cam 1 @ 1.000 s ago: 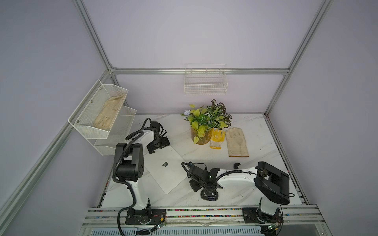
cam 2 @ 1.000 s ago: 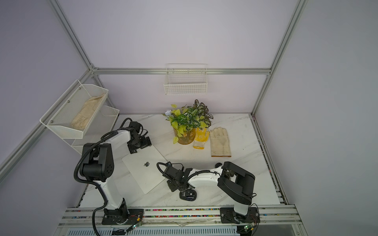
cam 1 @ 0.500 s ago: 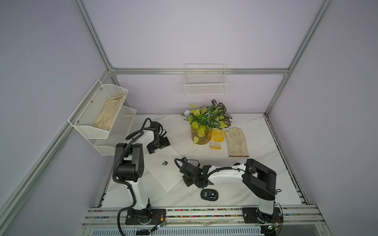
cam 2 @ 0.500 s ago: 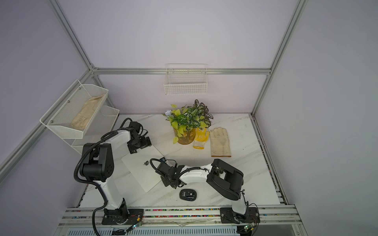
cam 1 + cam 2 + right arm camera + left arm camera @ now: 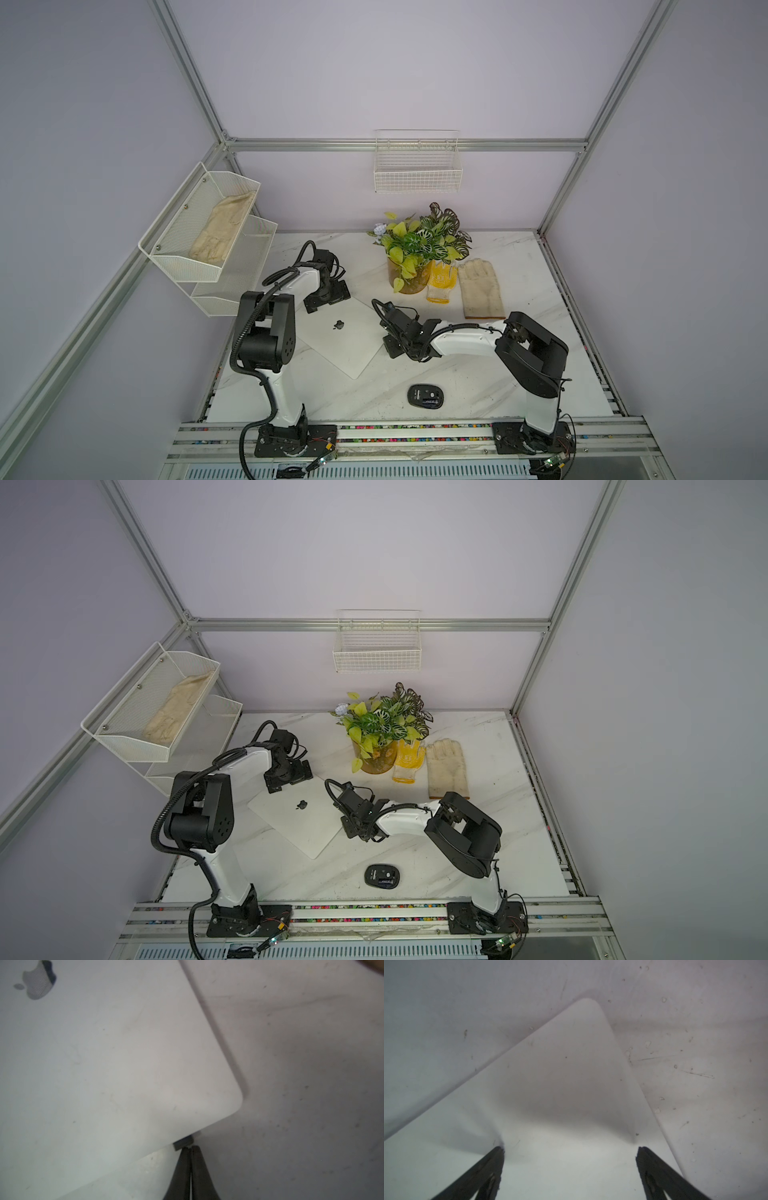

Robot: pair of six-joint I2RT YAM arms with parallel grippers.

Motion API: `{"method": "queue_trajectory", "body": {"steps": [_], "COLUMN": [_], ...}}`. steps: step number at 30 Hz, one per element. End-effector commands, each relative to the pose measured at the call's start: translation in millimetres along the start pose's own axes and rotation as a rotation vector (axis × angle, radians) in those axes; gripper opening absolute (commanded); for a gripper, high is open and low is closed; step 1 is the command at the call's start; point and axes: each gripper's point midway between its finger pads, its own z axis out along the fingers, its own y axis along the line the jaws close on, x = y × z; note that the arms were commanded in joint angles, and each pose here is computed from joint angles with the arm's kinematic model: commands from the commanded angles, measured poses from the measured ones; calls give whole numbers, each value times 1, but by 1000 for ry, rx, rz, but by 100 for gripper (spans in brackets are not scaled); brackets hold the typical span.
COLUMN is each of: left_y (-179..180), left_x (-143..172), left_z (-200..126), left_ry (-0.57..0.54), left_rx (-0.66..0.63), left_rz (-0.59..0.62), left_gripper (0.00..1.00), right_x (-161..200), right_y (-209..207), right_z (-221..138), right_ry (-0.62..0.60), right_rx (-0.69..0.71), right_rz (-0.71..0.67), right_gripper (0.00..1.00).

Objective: Insert the wireless mouse receiver into the laptop
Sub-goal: Insert the USB plug into the USB port.

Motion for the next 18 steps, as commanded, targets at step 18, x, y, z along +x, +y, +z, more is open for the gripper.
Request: {"method": "queue_trajectory", "body": {"steps": [18], "left_y": [-29], "left_x": [4], "left_z": [-105], "left_ry": [-232], "left_rx": [247], "left_rz": [19], "left_gripper": [100], "right_x": [-24], "right_y": [-35], "right_z": [-62], "right_ry": [-80], "right_rx": [14], "right_rz": [138], "right_gripper": [32]}}
